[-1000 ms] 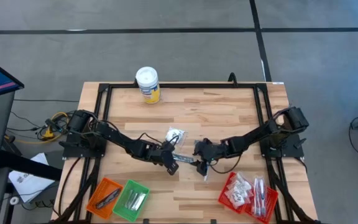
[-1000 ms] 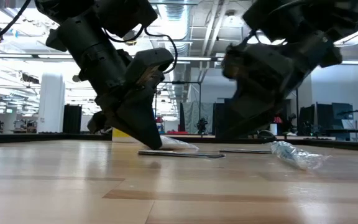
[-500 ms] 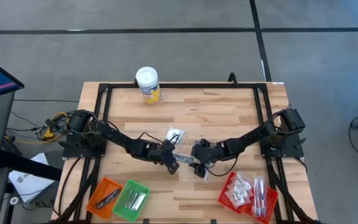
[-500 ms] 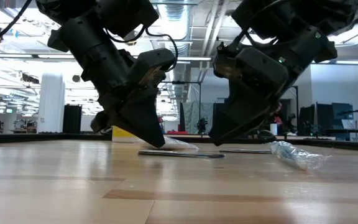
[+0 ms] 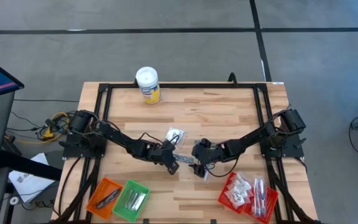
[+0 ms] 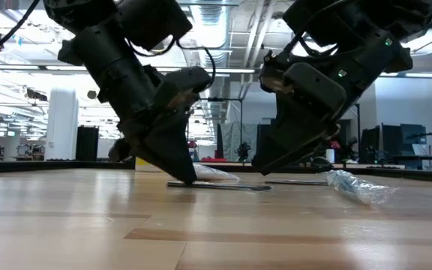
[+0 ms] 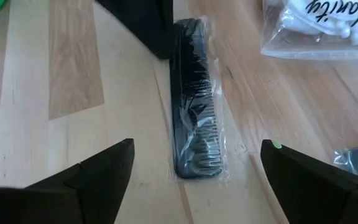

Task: Pick & Place Travel size toiletries
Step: Put the black comb into the orange basket

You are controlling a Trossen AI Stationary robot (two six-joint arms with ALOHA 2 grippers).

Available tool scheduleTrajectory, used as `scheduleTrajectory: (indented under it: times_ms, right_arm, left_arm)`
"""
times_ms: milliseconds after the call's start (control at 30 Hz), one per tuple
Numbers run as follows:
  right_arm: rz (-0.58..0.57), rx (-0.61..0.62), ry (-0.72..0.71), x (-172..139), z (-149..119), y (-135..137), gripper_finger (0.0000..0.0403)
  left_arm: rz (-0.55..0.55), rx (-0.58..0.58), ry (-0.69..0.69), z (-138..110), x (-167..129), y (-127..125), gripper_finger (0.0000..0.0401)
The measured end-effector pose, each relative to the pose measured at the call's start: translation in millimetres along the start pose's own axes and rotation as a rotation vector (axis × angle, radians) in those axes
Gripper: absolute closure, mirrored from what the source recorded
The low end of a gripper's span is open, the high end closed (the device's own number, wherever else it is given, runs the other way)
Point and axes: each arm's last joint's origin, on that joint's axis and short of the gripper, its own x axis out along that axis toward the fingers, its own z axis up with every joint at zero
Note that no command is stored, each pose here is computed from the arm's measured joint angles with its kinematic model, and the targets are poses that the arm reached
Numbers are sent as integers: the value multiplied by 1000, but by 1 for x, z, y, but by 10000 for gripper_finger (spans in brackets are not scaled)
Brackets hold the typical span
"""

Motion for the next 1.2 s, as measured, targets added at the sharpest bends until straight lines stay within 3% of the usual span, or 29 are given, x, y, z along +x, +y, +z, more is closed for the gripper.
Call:
scheduleTrajectory:
  times_ms: [400,700,1200]
  right_arm:
    - [18,1,6,0,0,1,61]
    - [20,8,5,0,1,0,61]
    - [16,14,7,1,3,-4,62]
  left_arm:
    - [-3,-21,54,-7,10,2,400]
    - [-54,-22,-67,14,-15,-7,400]
    - [-21,0,-22,8,-8,0,400]
